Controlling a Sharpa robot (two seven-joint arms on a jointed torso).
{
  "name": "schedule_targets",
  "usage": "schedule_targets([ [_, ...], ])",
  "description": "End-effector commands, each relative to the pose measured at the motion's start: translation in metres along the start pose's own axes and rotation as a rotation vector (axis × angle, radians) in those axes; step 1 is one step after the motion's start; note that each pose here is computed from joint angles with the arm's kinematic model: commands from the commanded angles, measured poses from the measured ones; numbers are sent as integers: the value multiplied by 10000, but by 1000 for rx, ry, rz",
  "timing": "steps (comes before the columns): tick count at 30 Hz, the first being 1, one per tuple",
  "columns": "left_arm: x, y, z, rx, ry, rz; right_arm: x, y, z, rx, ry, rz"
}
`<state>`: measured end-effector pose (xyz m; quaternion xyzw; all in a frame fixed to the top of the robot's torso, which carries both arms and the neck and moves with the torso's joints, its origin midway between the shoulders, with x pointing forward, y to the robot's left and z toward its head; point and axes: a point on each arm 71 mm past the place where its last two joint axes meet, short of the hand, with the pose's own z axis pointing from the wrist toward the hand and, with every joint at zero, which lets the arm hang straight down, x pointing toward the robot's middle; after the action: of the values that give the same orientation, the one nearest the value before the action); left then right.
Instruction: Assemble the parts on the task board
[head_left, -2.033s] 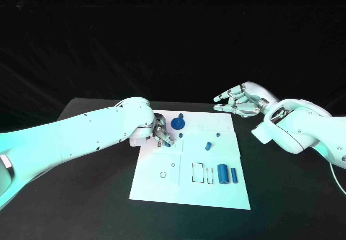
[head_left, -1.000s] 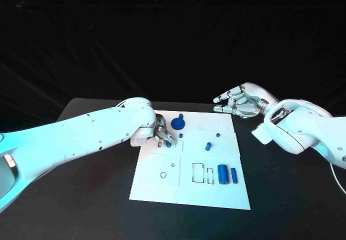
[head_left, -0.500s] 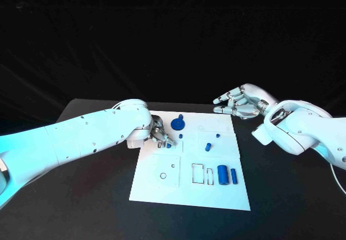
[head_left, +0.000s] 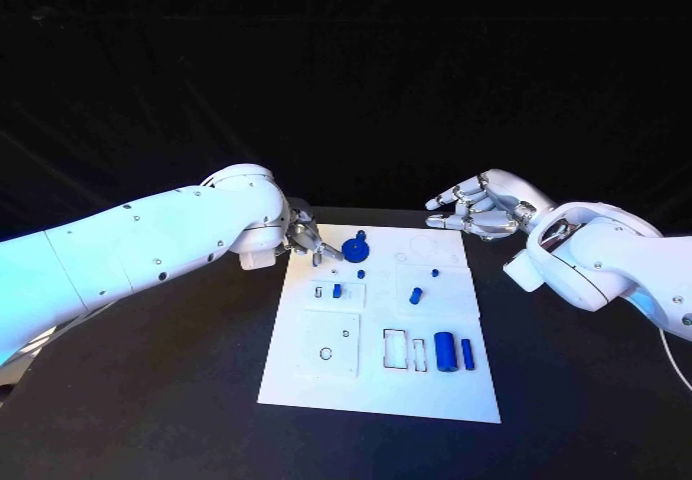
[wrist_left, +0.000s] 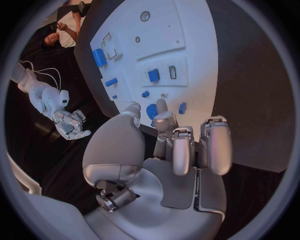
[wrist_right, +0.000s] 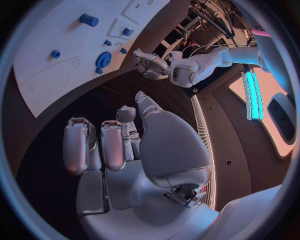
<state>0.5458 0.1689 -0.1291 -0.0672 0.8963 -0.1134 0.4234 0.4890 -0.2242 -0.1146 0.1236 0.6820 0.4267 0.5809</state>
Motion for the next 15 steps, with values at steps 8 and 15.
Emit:
schedule_targets([
  [8,-214,60,229,-50,19,3,25,6,18,-9,15,-1],
  [15,-225,161,418,-90,38,-9,44,16,36,-13,17,3],
])
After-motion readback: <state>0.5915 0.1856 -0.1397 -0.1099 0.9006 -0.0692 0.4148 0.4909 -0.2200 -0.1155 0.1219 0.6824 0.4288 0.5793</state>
